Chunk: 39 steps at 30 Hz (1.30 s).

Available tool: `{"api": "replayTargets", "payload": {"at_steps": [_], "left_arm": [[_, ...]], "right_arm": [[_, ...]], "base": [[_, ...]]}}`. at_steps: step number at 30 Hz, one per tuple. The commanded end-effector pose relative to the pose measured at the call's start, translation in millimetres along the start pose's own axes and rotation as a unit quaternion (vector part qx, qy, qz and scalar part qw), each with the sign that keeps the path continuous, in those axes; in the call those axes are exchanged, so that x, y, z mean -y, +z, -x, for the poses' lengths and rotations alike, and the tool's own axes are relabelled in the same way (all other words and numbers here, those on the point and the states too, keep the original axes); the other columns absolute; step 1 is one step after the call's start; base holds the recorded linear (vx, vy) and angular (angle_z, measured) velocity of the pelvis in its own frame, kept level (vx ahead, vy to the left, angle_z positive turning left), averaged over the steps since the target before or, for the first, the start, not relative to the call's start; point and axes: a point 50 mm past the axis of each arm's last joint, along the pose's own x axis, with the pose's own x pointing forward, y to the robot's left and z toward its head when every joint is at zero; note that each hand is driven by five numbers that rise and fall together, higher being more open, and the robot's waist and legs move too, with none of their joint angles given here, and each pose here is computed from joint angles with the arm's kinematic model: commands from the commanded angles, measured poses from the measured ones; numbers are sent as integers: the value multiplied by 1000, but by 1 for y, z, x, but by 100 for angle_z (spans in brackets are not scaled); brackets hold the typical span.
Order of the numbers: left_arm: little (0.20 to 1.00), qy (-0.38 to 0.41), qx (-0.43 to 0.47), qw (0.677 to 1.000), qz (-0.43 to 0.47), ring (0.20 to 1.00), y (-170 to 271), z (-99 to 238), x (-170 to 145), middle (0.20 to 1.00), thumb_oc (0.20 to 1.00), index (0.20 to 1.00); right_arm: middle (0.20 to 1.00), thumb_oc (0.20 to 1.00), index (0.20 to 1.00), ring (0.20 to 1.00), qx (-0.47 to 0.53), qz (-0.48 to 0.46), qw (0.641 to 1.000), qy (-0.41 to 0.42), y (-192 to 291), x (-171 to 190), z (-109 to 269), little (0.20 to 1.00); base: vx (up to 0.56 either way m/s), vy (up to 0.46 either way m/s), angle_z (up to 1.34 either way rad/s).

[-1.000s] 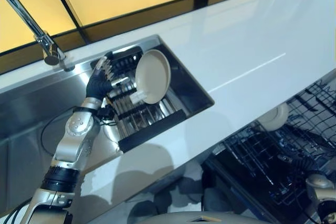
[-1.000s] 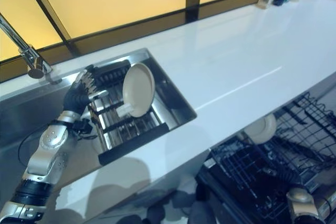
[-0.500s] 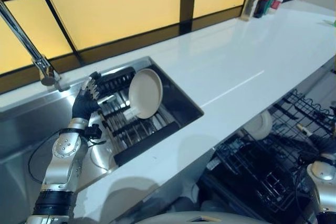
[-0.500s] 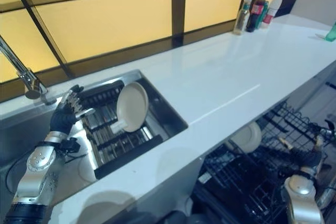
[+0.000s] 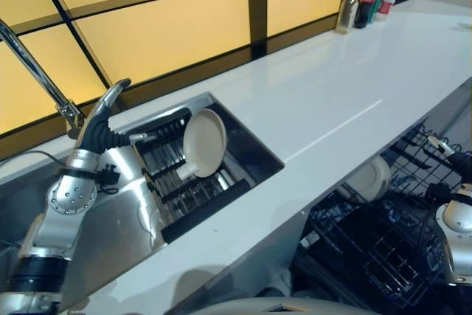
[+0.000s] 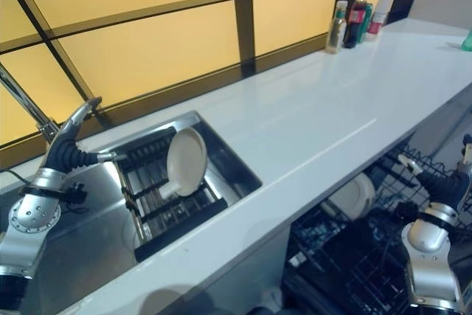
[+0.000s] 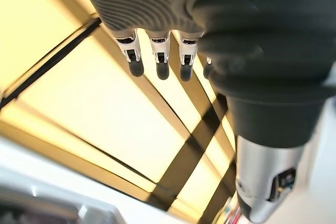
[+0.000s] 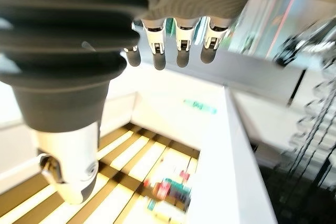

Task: Pick up plates and place into dishwasher.

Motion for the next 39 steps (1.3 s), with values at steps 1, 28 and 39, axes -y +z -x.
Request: {"api": "replayTargets", "payload": {"at_steps": [1, 28, 39], "left_arm": [[1000, 31, 104, 986, -129, 1000, 23, -31, -37, 1000, 1000, 1000], [1000, -162, 149, 901, -374, 1000, 4, -55, 36, 1000, 1000, 1000], [1000, -210, 105, 894, -381, 1000, -9, -46, 40, 1000, 1000, 1000]], "right_arm": [[1000, 1000, 1000, 1000, 133, -56, 988, 50, 57, -9, -19, 1000], [1000, 1000, 1000, 1000, 178, 10, 972, 155, 88, -12, -46, 1000], [1000, 1000, 1000, 1000, 194, 28, 967, 162, 98, -10, -50, 1000]], "base": [[46, -12, 3], [80, 25, -12], [19, 42, -2]]}}
